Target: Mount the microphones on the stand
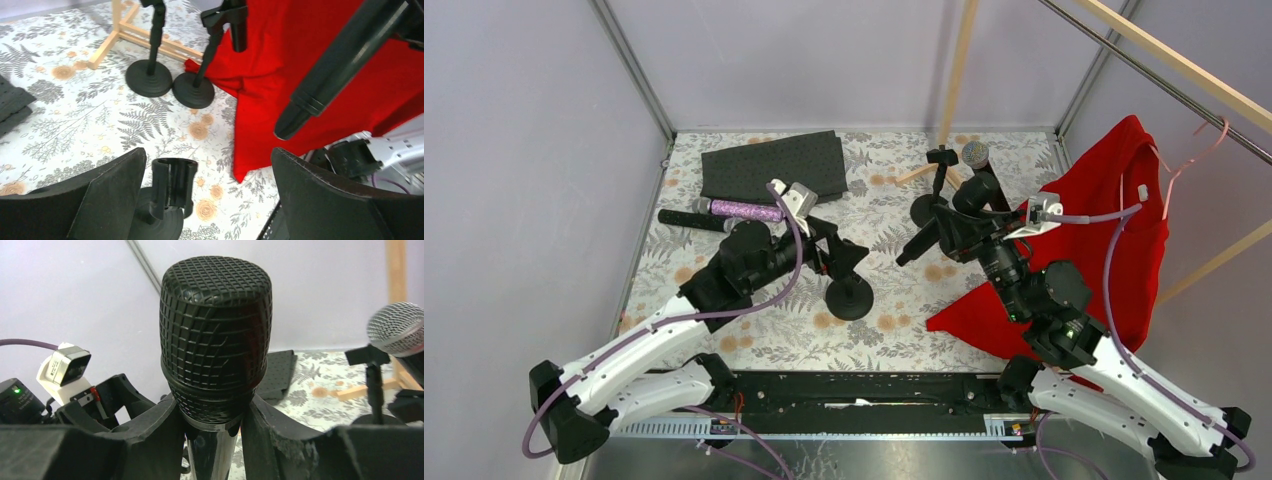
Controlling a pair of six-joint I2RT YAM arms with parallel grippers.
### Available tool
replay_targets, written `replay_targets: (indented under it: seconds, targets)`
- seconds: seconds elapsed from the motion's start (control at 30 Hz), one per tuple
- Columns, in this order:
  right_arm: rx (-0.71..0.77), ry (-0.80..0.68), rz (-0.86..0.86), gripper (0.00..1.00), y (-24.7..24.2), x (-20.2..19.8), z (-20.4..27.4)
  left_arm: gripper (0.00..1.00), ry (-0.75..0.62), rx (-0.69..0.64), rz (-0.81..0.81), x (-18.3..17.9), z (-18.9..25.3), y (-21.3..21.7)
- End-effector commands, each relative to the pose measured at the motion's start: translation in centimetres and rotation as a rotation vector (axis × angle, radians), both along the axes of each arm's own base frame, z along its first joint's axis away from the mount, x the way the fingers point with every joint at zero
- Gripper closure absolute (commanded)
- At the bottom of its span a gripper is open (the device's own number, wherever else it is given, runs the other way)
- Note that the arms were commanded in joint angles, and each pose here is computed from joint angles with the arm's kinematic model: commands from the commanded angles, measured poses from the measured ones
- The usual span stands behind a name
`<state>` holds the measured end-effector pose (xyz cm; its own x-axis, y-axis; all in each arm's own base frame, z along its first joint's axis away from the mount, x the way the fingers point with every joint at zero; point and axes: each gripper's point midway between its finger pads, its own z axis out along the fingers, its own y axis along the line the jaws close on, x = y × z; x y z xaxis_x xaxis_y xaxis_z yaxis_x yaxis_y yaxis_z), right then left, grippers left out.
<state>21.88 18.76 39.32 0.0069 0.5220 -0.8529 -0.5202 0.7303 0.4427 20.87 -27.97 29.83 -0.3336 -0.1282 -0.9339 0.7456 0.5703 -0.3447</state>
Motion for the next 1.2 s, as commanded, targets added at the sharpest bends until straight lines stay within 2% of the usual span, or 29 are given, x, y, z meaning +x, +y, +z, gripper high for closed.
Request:
replay_targets:
  seconds: [0.0, 0.3, 0.4, 0.47, 0.63, 0.77, 0.83, 1.0, 1.1, 1.17]
  targets:
    - [-0.053, 0.011, -0.102, 1.0, -2.3, 0.4, -1.1, 0.01, 0.03, 0.023, 0.111, 2.0, -0.7, 0.6]
    - [-0.061, 0.029, -0.118, 1.0, -3.7, -0.4, -2.1, 0.04, 0.07, 0.182, 0.101, 2.9, -3.3, -0.3]
    - [-0.069, 0.034, -0.12, 1.0, -3.9, -0.5, -2.3, 0.05, 0.106, 0.213, 0.168, 3.6, -3.6, 0.3]
    - [-0.071, 0.037, -0.123, 1.0, -3.9, -0.4, -2.4, 0.04, 0.141, 0.179, 0.197, 3.5, -2.8, 0.5]
    - [-0.068, 0.06, -0.147, 1.0, -3.9, 0.1, -3.5, 0.01, 0.301, -0.061, 0.212, 2.1, 0.7, -1.1]
    - [-0.059, 0.081, -0.157, 1.0, -4.0, 0.2, -3.8, 0.01, 0.407, -0.166, 0.208, 1.4, 2.7, -2.0]
    - [-0.062, 0.096, -0.159, 1.0, -4.0, 0.3, -4.0, 0.01, 0.451, -0.182, 0.294, 2.0, 2.6, -1.0]
    - [-0.047, 0.108, -0.163, 1.0, -4.3, 0.1, -4.4, 0.01, 0.567, -0.217, 0.663, 3.8, 0.7, 4.4]
    - [-0.046, 0.11, -0.17, 1.0, -4.4, 0.2, -4.6, 0.01, 0.631, -0.27, 0.738, 3.5, 0.3, 5.6]
    - [-0.049, 0.114, -0.175, 1.0, -4.3, 0.3, -4.8, 0.01, 0.687, -0.305, 0.701, 3.0, 0.2, 4.6]
